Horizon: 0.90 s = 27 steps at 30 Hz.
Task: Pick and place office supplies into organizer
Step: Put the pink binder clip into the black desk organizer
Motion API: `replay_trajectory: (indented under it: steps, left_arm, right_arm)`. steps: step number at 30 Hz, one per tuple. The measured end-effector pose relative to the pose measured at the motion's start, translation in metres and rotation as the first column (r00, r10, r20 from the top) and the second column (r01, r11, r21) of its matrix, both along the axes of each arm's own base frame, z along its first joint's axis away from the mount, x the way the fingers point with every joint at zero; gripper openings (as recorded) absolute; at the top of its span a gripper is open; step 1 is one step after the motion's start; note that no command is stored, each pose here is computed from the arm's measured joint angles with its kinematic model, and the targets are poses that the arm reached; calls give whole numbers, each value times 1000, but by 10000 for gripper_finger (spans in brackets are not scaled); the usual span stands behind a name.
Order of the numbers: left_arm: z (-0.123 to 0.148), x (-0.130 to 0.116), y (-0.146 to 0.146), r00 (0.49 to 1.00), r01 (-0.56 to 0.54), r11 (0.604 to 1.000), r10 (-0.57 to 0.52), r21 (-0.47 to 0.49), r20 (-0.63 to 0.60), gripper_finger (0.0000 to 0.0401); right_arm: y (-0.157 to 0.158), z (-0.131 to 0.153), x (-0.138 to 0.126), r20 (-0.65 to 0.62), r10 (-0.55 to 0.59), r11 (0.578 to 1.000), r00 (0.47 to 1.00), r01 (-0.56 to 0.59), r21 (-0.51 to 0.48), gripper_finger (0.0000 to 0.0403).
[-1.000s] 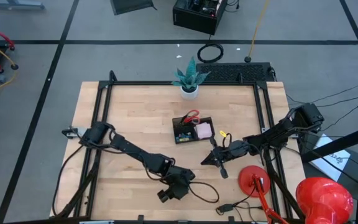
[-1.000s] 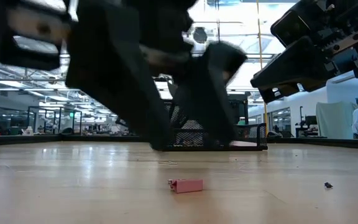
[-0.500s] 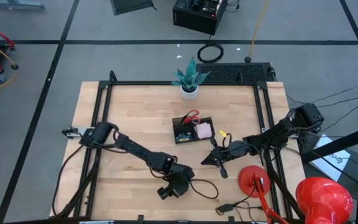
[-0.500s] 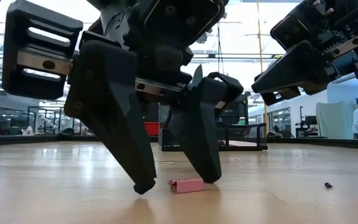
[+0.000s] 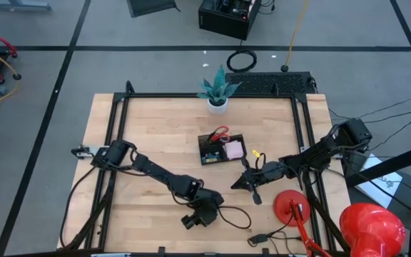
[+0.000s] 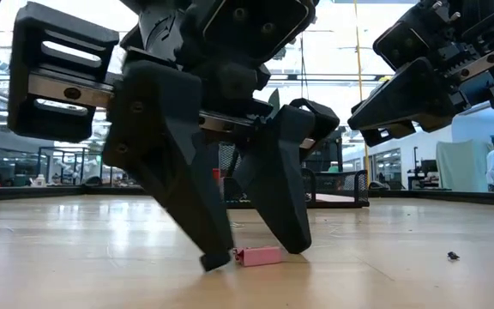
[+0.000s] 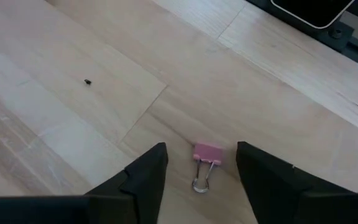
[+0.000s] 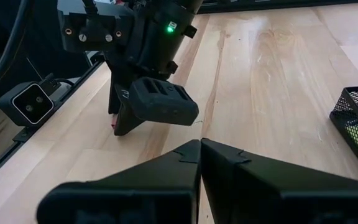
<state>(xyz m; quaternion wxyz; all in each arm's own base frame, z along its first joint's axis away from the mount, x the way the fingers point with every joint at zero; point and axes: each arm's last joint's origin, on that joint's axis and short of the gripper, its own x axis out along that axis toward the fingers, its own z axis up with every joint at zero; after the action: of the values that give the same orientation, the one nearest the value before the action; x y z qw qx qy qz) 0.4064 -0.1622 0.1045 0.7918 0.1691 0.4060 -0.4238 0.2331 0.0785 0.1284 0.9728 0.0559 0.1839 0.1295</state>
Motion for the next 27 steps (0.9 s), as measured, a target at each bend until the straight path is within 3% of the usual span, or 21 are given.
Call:
replay_trajectory:
  steps: [9, 18, 27]
  left_arm:
    - [0, 1, 0, 1000, -10, 1000, 10, 10, 9, 113]
    - [-1, 0, 1, 1000, -22, 1000, 22, 9, 1, 52]
    - [7, 1, 0, 999, -23, 1000, 23, 6, 38, 57]
  right_arm:
    - [0, 0, 0, 0, 0, 1000, 1000, 0, 0, 4]
    - [0, -1, 0, -8, 2, 1000, 1000, -3, -2, 4]
    - [0, -3, -1, -39, -2, 1000, 999, 2, 2, 4]
